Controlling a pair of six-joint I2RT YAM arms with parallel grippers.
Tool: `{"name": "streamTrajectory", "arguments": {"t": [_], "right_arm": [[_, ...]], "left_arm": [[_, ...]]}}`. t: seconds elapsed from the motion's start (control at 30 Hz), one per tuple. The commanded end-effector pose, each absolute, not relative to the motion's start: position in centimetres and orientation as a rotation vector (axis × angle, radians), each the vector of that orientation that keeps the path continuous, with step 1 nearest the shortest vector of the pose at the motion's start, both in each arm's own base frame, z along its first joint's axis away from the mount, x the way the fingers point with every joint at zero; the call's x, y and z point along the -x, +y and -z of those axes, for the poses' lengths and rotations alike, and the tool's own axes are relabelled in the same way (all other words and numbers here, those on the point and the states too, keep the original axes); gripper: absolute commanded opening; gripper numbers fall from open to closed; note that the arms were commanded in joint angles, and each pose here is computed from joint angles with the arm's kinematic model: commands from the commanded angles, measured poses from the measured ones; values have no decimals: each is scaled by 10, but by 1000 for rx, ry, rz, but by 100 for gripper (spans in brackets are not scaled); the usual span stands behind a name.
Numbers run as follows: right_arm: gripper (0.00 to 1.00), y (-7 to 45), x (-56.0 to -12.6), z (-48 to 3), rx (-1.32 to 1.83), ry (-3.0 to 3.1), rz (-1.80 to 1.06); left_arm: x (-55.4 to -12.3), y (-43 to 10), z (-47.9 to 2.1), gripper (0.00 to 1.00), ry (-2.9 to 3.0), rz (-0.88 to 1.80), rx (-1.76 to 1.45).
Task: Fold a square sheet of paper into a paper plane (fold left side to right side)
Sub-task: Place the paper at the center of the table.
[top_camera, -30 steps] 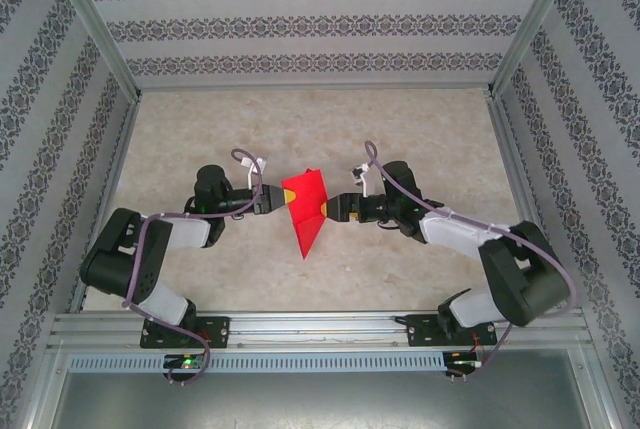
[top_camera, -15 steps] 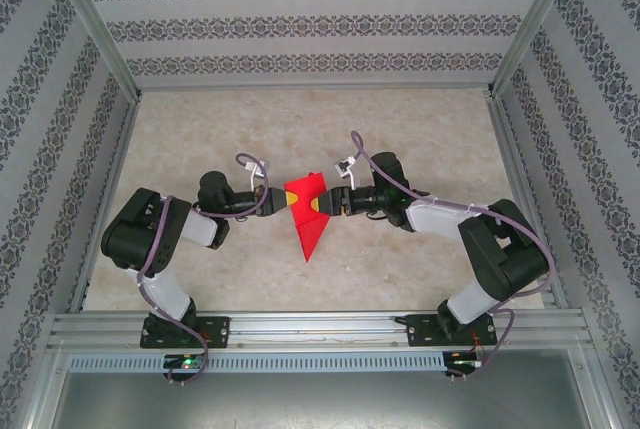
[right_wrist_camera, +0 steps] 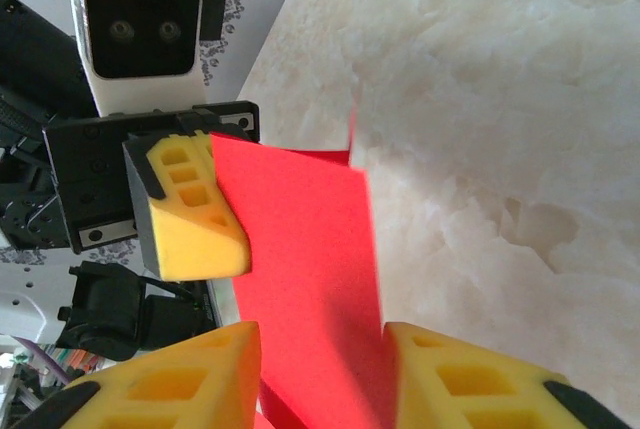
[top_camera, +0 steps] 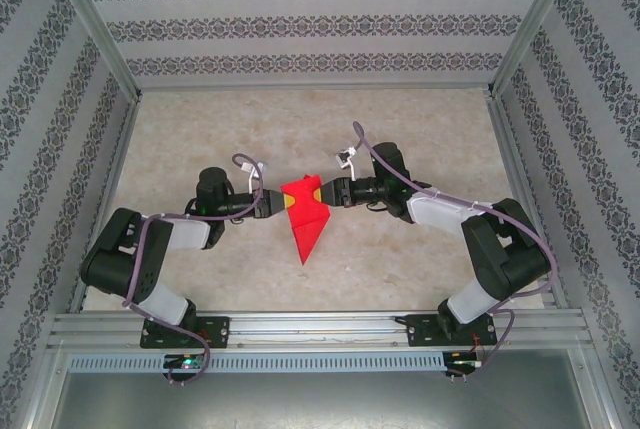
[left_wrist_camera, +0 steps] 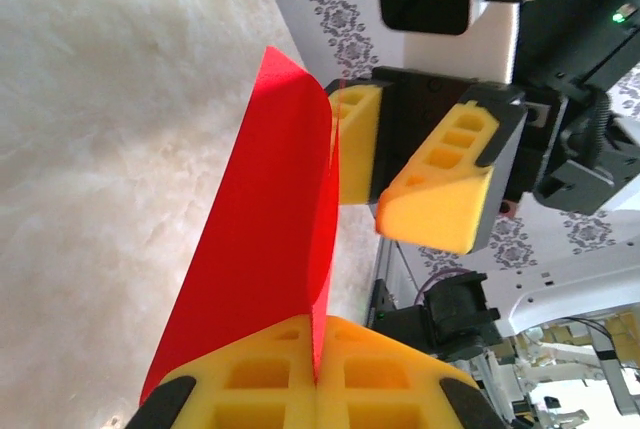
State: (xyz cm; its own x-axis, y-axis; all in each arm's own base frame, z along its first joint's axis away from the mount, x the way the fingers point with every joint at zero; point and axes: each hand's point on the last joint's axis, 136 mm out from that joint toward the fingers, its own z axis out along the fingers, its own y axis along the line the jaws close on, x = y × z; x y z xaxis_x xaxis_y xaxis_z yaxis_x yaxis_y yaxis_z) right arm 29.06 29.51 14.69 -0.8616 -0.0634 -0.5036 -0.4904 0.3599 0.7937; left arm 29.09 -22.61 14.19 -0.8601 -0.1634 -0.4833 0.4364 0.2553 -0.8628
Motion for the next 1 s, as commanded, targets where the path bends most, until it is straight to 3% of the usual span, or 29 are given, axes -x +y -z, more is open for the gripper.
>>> {"name": "streamTrajectory", "arguments": {"t": [0.0, 0.37, 0.53, 0.63, 0.8, 0.97], "right_arm": [[34, 296, -298, -154, 507, 2216, -1491], [23, 303, -305, -143, 489, 2269, -1466], [11, 303, -307, -130, 464, 2318, -1434], [0, 301, -309, -125, 444, 2348, -1409], [0, 295, -305, -113, 387, 2446, -1375], [0, 287, -303, -94, 251, 2588, -1354]], "left_arm": [[-291, -224, -135, 0, 2090, 1585, -268], [-288, -227, -130, 0, 2119, 1571, -284], [-287, -227, -128, 0, 2123, 1572, -281], [-288, -225, -124, 12, 2140, 1539, -268], [-288, -211, -114, 38, 2225, 1355, -251], [-288, -185, -115, 42, 2313, 1066, -236]]}}
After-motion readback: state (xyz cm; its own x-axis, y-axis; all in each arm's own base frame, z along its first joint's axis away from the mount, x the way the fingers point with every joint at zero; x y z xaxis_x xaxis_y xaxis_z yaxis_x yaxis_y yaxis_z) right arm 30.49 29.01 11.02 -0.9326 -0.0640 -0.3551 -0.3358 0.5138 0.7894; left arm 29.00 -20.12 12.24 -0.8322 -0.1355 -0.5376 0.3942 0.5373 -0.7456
